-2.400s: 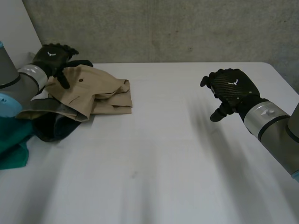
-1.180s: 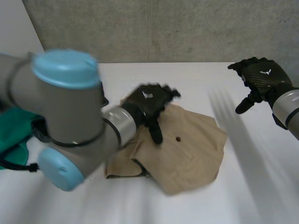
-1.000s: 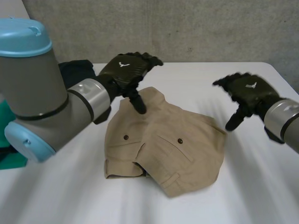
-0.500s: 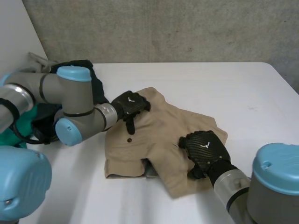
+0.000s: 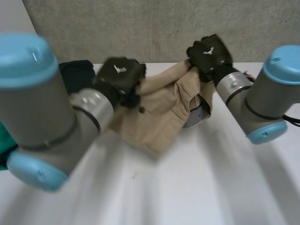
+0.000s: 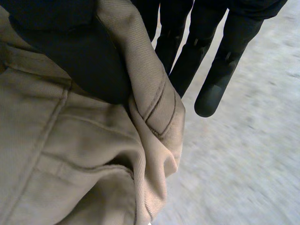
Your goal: Fold the laundry.
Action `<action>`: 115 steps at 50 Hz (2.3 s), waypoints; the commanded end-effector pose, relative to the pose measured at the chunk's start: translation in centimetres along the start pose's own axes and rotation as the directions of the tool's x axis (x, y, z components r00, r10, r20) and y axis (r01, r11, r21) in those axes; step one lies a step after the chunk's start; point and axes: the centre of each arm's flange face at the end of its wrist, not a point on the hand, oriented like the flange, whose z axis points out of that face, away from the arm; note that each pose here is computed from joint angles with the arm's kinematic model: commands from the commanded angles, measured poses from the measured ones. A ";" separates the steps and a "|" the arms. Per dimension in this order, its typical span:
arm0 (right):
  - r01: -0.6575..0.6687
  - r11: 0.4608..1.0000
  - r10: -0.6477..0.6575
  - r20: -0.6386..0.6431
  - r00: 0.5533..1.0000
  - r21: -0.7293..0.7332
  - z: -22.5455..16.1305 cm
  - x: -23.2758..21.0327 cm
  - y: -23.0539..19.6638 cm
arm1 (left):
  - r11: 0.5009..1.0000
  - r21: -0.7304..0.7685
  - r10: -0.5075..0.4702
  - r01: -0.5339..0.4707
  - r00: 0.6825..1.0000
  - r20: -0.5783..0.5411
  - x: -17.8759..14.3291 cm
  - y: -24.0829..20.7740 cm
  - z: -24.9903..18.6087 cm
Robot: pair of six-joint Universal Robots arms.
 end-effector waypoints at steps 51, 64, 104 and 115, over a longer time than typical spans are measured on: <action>-0.430 0.682 0.496 -0.059 0.866 -0.592 -13.2 -6.0 3.6 | 0.881 -0.417 -0.237 0.224 0.971 0.020 -2.6 12.5 -2.1; -0.382 0.722 0.452 -0.026 0.892 -0.577 -10.9 -10.1 4.9 | 0.897 -0.415 -0.165 0.153 0.986 0.005 0.5 13.9 0.6; -0.222 0.942 0.185 -0.164 0.969 -0.251 -7.6 1.5 -6.4 | 0.992 0.070 -0.113 0.105 0.985 0.131 -6.5 -4.8 -2.7; -0.193 0.966 0.243 -0.341 0.908 0.175 -7.5 12.4 -17.4 | 0.861 0.506 -0.202 0.049 0.946 0.252 -13.1 -17.7 -6.0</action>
